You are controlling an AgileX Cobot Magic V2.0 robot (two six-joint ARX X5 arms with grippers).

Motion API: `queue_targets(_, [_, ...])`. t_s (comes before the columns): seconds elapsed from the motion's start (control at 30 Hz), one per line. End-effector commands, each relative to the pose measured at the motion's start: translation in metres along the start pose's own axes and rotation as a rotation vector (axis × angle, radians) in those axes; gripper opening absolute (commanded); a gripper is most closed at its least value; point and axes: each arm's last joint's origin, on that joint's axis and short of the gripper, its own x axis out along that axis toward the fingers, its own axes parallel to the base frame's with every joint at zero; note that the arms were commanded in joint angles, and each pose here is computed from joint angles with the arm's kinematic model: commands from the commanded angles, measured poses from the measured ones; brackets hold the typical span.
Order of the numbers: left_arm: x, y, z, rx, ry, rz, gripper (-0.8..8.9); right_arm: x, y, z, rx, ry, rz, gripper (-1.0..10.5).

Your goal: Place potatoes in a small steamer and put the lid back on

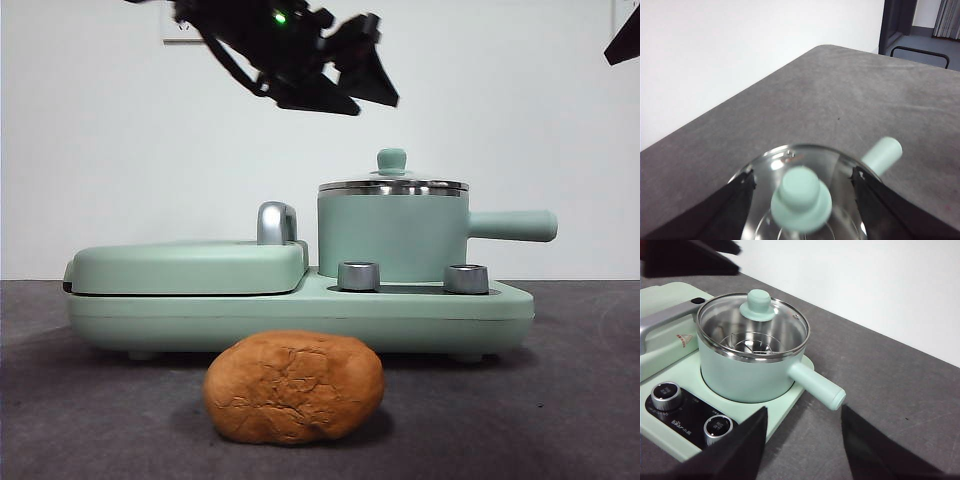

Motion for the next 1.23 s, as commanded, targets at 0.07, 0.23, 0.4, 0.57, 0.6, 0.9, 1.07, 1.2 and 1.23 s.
queue_targets(0.07, [0.024, 0.0, 0.0, -0.001, -0.007, -0.011, 3.08, -0.001, -0.001, 0.006, 0.012, -0.024, -0.002, 2.3])
queue_targets(0.23, [0.042, 0.004, -0.007, -0.028, 0.006, -0.013, 3.08, -0.001, -0.001, 0.006, 0.012, -0.024, -0.002, 2.3])
queue_targets(0.4, [0.051, 0.005, -0.018, -0.038, 0.035, -0.015, 3.07, -0.001, 0.0, 0.006, 0.011, -0.024, 0.0, 2.3])
queue_targets(0.57, [0.054, 0.005, -0.023, -0.041, 0.046, -0.016, 3.06, -0.001, 0.0, 0.006, 0.011, -0.025, 0.002, 2.3])
queue_targets(0.6, [0.054, 0.005, -0.023, -0.041, 0.047, -0.016, 3.04, -0.001, 0.0, 0.006, 0.011, -0.025, 0.002, 2.3])
queue_targets(0.9, [0.056, 0.006, -0.03, -0.052, 0.091, -0.014, 3.02, -0.001, 0.0, 0.006, 0.011, -0.025, 0.002, 2.3])
queue_targets(1.07, [0.056, 0.006, -0.03, -0.051, 0.092, -0.014, 2.21, -0.001, 0.0, 0.006, 0.011, -0.025, 0.002, 2.3])
queue_targets(1.2, [0.056, 0.006, -0.03, -0.045, 0.091, -0.014, 0.15, -0.001, 0.0, 0.006, 0.011, -0.025, 0.002, 2.3])
queue_targets(1.23, [0.056, 0.006, -0.03, -0.044, 0.091, -0.014, 0.15, -0.001, 0.0, 0.006, 0.011, -0.025, 0.002, 2.3])
